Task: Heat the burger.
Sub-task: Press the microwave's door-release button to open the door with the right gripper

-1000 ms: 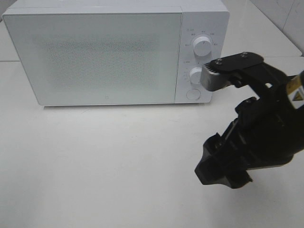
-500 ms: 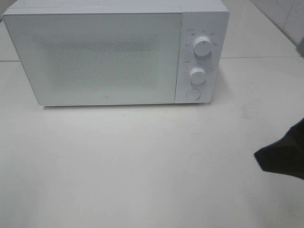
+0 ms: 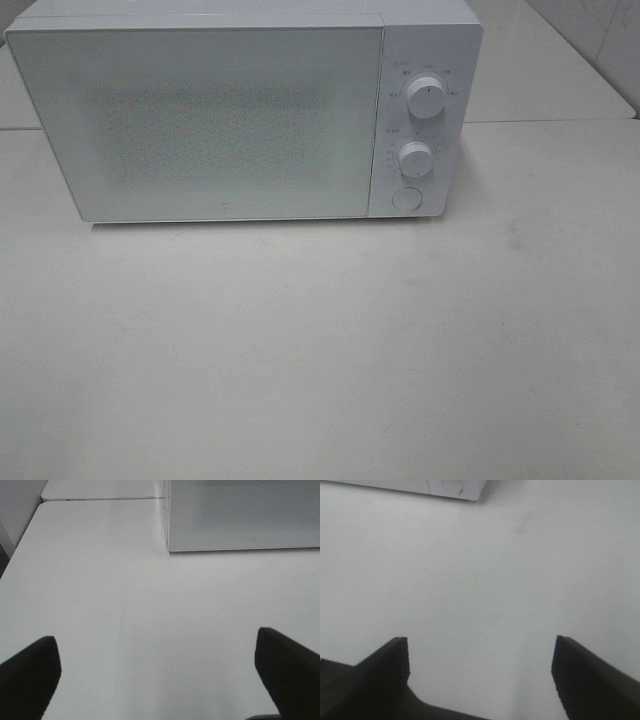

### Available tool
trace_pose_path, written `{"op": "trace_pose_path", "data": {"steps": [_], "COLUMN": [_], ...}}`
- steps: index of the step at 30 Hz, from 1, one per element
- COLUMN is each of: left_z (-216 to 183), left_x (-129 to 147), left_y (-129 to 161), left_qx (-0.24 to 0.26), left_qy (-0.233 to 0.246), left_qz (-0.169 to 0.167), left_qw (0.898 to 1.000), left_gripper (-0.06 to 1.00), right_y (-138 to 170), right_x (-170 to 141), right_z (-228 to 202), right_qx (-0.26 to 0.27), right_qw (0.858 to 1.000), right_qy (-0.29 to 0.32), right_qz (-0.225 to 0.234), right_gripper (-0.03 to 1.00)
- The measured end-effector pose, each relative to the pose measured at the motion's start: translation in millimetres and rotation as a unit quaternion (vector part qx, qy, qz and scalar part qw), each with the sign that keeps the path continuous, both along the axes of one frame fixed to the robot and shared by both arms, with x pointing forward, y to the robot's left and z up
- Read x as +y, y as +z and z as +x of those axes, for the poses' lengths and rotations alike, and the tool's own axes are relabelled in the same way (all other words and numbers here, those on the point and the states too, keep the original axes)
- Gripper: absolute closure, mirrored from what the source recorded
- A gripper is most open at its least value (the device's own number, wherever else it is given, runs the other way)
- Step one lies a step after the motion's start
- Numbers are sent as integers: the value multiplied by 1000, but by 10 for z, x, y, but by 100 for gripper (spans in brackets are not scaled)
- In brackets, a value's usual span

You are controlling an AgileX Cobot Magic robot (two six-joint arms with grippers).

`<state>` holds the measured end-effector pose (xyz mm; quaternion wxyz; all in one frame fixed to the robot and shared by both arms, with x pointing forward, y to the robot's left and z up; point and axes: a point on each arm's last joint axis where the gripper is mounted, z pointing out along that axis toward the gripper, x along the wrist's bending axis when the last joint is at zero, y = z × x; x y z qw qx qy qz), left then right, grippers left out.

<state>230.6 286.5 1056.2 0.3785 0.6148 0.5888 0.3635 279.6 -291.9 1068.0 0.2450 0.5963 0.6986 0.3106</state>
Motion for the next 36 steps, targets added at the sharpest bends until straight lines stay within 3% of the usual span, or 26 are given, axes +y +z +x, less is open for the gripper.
{"op": "trace_pose_path", "data": {"steps": [9,17,36], "left_z": [0,0,0], "left_x": [0,0,0], "left_y": [0,0,0], "left_qx": [0,0,0], "left_qy": [0,0,0], "left_qz": [0,0,0], "left_qw": [1000,1000,1000], "left_gripper": [-3,-3,-3], "right_y": [-119,-158,-174], "right_x": [-132,-153,-148], "right_z": [-354,-502,-482], "right_qx": [-70,-123,-127], "right_qw": [996,990,990], "right_qy": [-62,-68,-62], "right_qz": [-4,6,0], "right_gripper": [20,20,20]}}
